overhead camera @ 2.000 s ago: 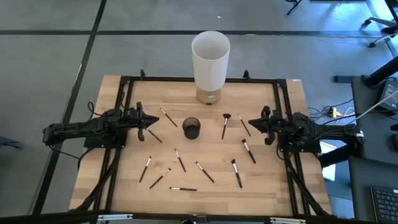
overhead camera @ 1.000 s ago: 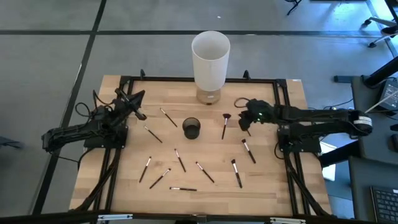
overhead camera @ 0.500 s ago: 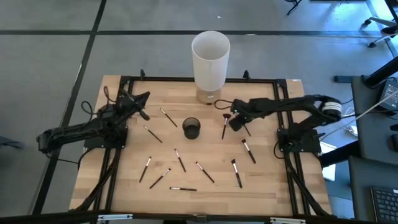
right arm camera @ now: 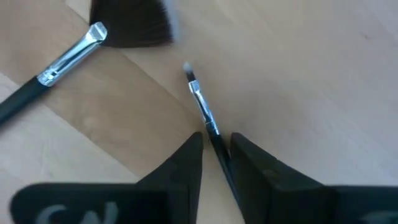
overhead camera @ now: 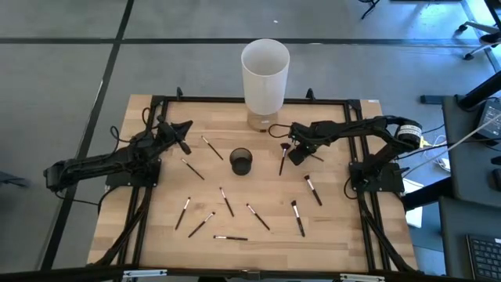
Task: Put items in baskets/containers
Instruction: Put the eyeshadow brush into the holder
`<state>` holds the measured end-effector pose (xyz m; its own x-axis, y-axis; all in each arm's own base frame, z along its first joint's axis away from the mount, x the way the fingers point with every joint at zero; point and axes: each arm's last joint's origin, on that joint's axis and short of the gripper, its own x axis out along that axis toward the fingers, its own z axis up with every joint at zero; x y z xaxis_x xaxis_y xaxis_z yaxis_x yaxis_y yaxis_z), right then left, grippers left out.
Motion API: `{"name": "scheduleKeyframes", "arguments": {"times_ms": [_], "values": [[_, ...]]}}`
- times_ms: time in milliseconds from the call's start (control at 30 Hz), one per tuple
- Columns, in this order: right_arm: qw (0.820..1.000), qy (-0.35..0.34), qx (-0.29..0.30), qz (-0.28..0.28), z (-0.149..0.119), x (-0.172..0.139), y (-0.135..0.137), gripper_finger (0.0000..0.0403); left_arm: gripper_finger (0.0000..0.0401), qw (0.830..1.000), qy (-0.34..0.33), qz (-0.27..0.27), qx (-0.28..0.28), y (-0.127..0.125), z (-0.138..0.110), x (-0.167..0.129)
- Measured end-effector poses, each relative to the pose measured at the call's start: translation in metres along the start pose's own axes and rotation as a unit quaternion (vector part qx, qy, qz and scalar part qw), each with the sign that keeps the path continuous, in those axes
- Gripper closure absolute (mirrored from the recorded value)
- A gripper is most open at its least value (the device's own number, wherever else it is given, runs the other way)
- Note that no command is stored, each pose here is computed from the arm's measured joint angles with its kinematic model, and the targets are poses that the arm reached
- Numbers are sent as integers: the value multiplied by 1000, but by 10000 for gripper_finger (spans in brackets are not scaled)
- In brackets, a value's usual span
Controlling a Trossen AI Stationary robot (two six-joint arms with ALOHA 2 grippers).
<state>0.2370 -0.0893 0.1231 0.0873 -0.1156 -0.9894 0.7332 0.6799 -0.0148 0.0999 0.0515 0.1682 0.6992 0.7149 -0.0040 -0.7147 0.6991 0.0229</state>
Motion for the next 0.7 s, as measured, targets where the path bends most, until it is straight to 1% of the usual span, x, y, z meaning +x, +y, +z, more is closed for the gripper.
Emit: {"name": "scheduleKeyframes", "arguments": {"times_ms": [200,233,433,533,700], "values": [[1000,9,-2,12,-1,0,1,385,396,1000,2,0,-5,0,0,0],[1000,9,-1,12,-1,0,1,391,396,1000,2,0,-5,0,0,0],[1000,9,13,9,-1,1,1,381,399,1000,-1,0,-6,0,0,0],[1000,5,14,10,-2,-2,0,387,399,1000,-1,0,-5,0,0,0],[998,-37,22,38,-5,-26,-2,391,394,1000,-1,0,-5,0,0,0]]}}
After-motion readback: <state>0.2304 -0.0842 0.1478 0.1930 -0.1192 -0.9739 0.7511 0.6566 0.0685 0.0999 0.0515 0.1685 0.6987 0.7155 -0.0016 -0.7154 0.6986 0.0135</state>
